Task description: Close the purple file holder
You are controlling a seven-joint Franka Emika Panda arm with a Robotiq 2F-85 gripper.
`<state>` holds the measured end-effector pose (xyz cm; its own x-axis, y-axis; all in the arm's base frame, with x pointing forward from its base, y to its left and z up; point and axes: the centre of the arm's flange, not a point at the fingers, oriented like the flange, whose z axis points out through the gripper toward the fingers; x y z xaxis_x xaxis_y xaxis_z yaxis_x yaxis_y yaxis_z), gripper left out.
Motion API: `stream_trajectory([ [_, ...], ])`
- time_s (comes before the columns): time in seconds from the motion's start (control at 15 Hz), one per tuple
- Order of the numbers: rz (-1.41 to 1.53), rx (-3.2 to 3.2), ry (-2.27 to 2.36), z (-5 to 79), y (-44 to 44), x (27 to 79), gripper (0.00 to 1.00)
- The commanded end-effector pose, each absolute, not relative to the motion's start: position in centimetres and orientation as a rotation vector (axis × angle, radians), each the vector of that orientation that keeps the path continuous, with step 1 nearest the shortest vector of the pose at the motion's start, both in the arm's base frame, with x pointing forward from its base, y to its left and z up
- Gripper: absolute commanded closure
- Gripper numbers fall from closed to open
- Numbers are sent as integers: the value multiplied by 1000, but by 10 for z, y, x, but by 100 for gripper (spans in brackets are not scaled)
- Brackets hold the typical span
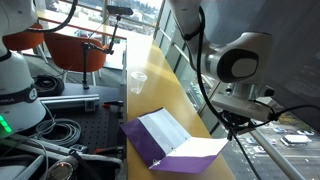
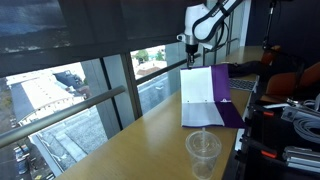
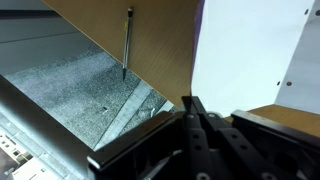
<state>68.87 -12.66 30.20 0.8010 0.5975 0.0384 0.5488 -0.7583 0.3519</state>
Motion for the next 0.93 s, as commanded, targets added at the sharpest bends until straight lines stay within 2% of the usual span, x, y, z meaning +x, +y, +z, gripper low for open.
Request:
stream_trajectory([
  [0.0, 229, 2552, 923, 338, -141, 680, 100],
  [0.47, 288, 2479, 946, 373, -130, 678, 99],
  [0.8, 296, 2515, 1011, 336, -72, 656, 99],
  [0.87, 299, 2516, 1027, 329, -63, 655, 96],
])
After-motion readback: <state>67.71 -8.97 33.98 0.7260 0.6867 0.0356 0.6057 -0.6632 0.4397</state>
